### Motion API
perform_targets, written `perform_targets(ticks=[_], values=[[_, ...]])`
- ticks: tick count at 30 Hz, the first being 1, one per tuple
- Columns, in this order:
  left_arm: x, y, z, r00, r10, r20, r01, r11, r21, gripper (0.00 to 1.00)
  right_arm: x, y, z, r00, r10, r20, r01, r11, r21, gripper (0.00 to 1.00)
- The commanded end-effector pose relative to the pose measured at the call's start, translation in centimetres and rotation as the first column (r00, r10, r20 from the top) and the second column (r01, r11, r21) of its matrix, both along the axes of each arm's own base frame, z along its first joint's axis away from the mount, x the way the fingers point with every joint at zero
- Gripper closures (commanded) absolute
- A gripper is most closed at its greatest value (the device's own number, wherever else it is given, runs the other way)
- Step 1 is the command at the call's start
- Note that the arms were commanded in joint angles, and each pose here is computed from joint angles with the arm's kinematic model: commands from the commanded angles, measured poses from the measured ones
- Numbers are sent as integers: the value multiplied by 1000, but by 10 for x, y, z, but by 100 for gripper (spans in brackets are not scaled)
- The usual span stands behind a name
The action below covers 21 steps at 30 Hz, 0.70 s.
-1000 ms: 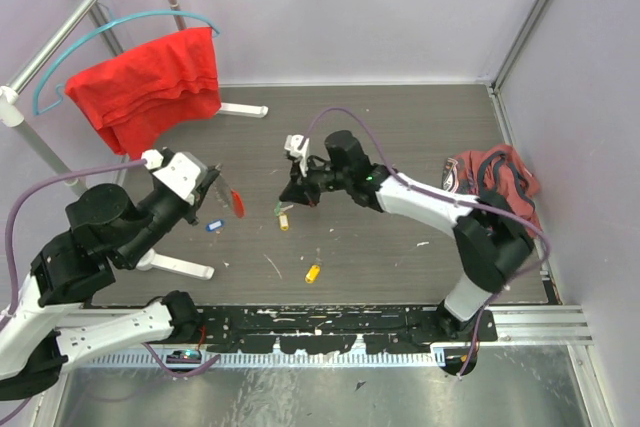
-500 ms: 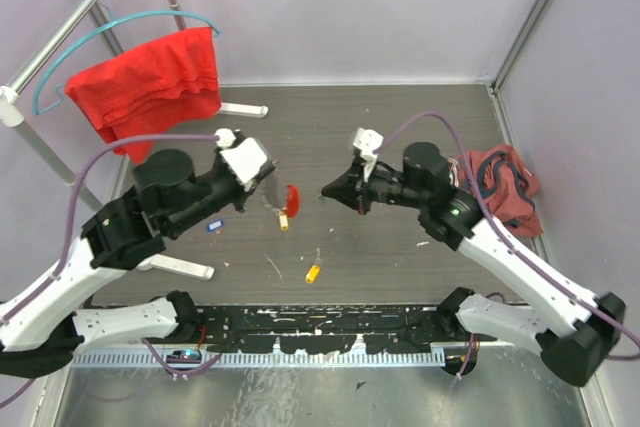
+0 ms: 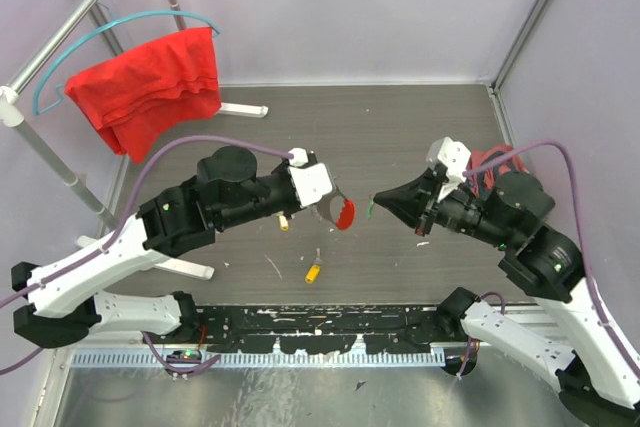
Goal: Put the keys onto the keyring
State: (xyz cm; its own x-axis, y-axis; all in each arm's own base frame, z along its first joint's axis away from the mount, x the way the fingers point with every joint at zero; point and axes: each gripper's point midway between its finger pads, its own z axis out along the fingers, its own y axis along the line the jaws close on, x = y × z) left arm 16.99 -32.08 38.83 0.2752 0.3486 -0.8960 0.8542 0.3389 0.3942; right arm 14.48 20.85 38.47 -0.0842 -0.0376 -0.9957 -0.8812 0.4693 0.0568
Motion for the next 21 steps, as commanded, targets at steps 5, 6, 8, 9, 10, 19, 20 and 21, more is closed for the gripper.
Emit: perform_targets(ticks=[5,6,8,9,10,19,20,21], values=[[-14,-4,26,993,-57,106,68,993,-97,100,-20,-6,23,996,79,46,-77,996,-47,99],[-16,-3,25,993,-59,107,70,992,-103,100,-21,-3,23,994,96,46,-93,995,-45,99],[-19,0,22,993,-62,103,72,992,-106,100,-21,2,22,992,119,44,-117,992,-44,99],[-21,1,22,993,-65,102,76,991,-109,100,-21,3,23,991,127,45,-125,991,-41,99],[-22,1,21,993,-67,101,78,991,-108,100,-21,6,23,990,137,47,-135,990,-38,99],[-27,4,15,993,-74,92,86,989,-124,100,-10,24,14,979,195,52,-192,980,-57,99],[-27,4,13,993,-75,92,86,989,-122,100,-9,27,14,978,202,53,-199,978,-54,99],[-26,4,13,993,-73,92,84,989,-123,100,-8,28,15,977,204,55,-202,978,-50,99]])
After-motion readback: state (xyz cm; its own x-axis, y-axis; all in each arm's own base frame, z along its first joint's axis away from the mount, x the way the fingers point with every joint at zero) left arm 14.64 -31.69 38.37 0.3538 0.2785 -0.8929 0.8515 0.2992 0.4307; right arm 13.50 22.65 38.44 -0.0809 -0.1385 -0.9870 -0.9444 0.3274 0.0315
